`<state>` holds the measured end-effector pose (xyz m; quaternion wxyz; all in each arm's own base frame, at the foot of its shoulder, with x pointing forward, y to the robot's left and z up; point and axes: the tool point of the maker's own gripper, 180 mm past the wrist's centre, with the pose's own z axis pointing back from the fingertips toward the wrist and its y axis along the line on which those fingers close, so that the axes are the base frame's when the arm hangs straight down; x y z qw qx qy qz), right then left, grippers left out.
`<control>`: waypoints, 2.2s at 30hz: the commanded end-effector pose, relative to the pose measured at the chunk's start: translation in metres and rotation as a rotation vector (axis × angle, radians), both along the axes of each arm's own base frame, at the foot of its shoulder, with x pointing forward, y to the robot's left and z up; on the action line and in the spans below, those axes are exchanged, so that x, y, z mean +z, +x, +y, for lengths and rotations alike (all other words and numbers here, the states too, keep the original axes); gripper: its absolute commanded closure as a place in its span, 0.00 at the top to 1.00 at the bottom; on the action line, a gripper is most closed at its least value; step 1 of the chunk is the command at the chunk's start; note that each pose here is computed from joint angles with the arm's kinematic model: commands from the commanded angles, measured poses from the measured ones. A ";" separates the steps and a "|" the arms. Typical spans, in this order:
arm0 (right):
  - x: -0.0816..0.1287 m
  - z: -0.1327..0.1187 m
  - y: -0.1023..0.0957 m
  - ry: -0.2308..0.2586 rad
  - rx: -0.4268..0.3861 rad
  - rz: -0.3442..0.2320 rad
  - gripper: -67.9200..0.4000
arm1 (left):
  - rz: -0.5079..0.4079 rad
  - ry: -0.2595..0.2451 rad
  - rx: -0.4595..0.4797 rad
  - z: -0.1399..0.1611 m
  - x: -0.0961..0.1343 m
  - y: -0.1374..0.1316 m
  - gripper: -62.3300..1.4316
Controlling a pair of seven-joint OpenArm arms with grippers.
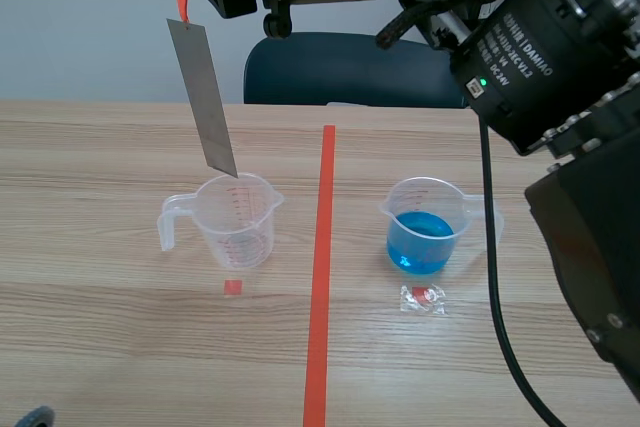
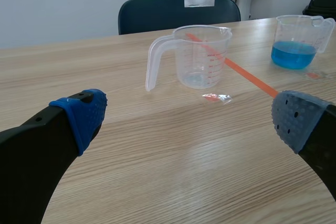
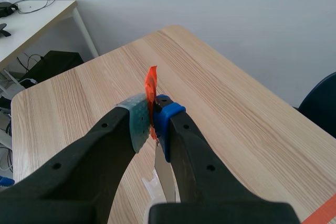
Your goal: Do the redox reaction experiment. put the plate into the left beaker
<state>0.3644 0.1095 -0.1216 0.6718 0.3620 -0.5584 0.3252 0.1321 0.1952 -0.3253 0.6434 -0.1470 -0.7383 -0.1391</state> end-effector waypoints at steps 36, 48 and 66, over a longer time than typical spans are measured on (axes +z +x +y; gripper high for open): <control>0.017 0.003 -0.002 0.024 0.015 -0.041 0.01 | -0.028 -0.011 0.001 0.000 0.007 0.003 1.00; 0.017 0.003 -0.002 0.024 0.015 -0.041 0.01 | -0.021 -0.008 0.001 0.000 0.006 0.003 1.00; 0.002 0.002 -0.005 0.015 0.008 -0.011 0.01 | -0.022 -0.008 0.001 0.000 0.006 0.003 1.00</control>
